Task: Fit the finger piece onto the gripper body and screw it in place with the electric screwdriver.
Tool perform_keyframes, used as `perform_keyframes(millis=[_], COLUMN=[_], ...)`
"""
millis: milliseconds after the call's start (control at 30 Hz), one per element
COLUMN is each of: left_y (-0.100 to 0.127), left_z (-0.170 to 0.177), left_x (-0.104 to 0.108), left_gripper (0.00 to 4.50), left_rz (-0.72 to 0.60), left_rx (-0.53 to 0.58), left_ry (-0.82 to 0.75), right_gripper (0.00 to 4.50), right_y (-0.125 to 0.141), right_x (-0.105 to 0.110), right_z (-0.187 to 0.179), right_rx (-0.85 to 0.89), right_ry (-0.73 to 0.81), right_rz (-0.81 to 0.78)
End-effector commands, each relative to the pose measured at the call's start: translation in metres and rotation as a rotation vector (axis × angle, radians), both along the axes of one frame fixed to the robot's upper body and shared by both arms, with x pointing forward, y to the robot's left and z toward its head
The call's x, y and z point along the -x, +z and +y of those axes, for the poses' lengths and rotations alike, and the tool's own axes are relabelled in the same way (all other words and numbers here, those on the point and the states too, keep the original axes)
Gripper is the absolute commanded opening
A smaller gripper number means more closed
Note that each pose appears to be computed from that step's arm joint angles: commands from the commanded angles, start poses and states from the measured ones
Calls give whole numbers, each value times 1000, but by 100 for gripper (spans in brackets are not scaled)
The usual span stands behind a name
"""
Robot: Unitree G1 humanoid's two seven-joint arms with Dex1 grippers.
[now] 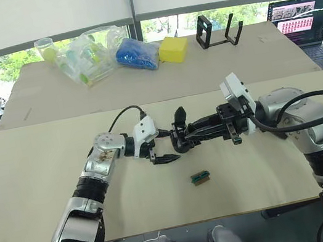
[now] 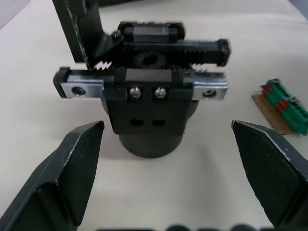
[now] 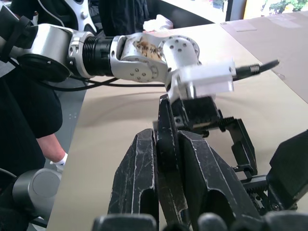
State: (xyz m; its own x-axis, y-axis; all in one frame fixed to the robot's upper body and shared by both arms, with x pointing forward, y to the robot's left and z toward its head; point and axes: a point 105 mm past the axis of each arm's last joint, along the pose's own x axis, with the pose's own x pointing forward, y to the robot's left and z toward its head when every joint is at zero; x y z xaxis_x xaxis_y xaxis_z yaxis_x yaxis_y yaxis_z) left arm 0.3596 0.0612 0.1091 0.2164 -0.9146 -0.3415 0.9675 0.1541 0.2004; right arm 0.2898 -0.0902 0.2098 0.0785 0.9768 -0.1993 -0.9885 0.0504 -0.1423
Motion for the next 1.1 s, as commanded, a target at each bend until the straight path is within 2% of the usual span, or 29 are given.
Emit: perform_keyframes(millis=[33, 400, 500, 600, 733, 1100], left_y=[5, -1, -4, -9, -17, -16], left_z=[-7, -24, -25, -25, -25, -25], left_x=[-8, -8, -9, -10, -8, -9], left_gripper=[450, 450, 362, 229, 228, 228], left_rz=[-40, -32, -35, -39, -48, -53], left_rx=[19, 44, 46, 28, -2, -7], left_ry=[30, 7, 3, 0, -20, -37], right_gripper=[31, 31, 31, 31, 31, 31], right_y=[11, 6, 4, 1, -10, -20], right_x=[3, -1, -4, -10, -18, -30], right_z=[2, 2, 4, 7, 11, 22], right_rx=[-26, -40, -46, -59, -36, -33], right_ry=[9, -12, -7, -6, 18, 83], right_rz=[-51, -54, -87, -130, -167, -146])
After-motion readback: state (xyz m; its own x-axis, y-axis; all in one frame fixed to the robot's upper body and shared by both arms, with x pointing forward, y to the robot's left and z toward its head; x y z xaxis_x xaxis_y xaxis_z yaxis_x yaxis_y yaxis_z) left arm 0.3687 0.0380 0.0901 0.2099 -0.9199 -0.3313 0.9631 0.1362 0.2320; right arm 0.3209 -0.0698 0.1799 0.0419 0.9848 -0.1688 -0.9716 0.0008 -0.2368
